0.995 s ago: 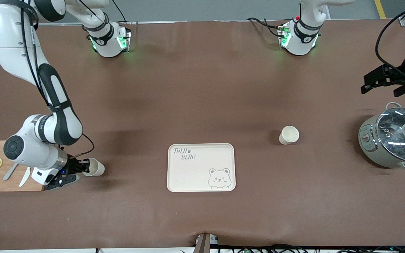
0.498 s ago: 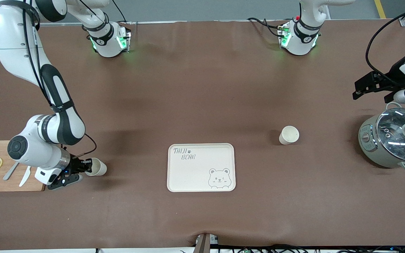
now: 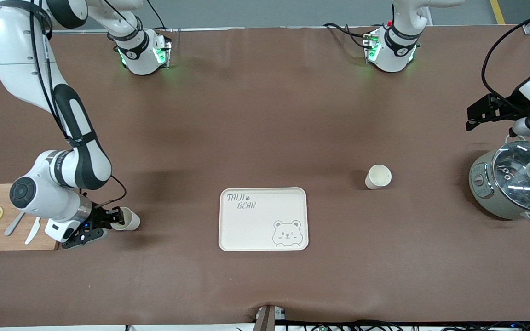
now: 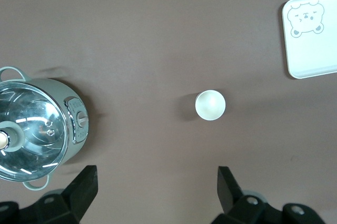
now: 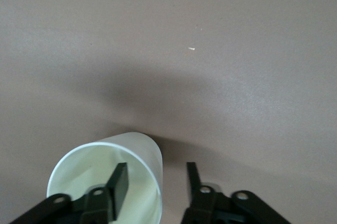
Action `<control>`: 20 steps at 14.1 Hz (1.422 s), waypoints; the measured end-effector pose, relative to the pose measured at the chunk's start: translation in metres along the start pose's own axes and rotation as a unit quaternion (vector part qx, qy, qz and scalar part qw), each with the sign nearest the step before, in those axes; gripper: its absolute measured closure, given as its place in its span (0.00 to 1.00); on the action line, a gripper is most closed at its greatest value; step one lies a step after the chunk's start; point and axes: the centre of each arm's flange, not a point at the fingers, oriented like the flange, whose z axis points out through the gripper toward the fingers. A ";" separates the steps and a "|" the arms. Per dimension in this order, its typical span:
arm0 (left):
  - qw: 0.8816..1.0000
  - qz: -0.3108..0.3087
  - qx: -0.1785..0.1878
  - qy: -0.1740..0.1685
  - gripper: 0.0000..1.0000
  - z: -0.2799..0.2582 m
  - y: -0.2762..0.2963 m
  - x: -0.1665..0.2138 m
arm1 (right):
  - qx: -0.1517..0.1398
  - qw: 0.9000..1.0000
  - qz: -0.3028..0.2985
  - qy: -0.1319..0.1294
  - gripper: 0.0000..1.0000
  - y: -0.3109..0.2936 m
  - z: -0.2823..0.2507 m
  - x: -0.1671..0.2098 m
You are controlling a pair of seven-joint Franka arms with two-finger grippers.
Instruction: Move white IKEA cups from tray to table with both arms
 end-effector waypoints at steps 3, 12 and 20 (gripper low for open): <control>1.000 0.000 0.000 0.000 0.00 0.000 0.000 0.000 | -0.007 1.000 0.000 0.016 0.10 0.005 -0.016 0.010; 1.000 -0.001 0.000 -0.001 0.00 0.001 -0.001 0.000 | 0.020 0.999 -0.003 -0.025 0.00 0.014 -0.145 0.035; 1.000 -0.001 0.000 -0.003 0.00 0.002 -0.001 0.000 | 0.028 0.997 0.060 -0.049 0.00 0.014 -0.319 -0.010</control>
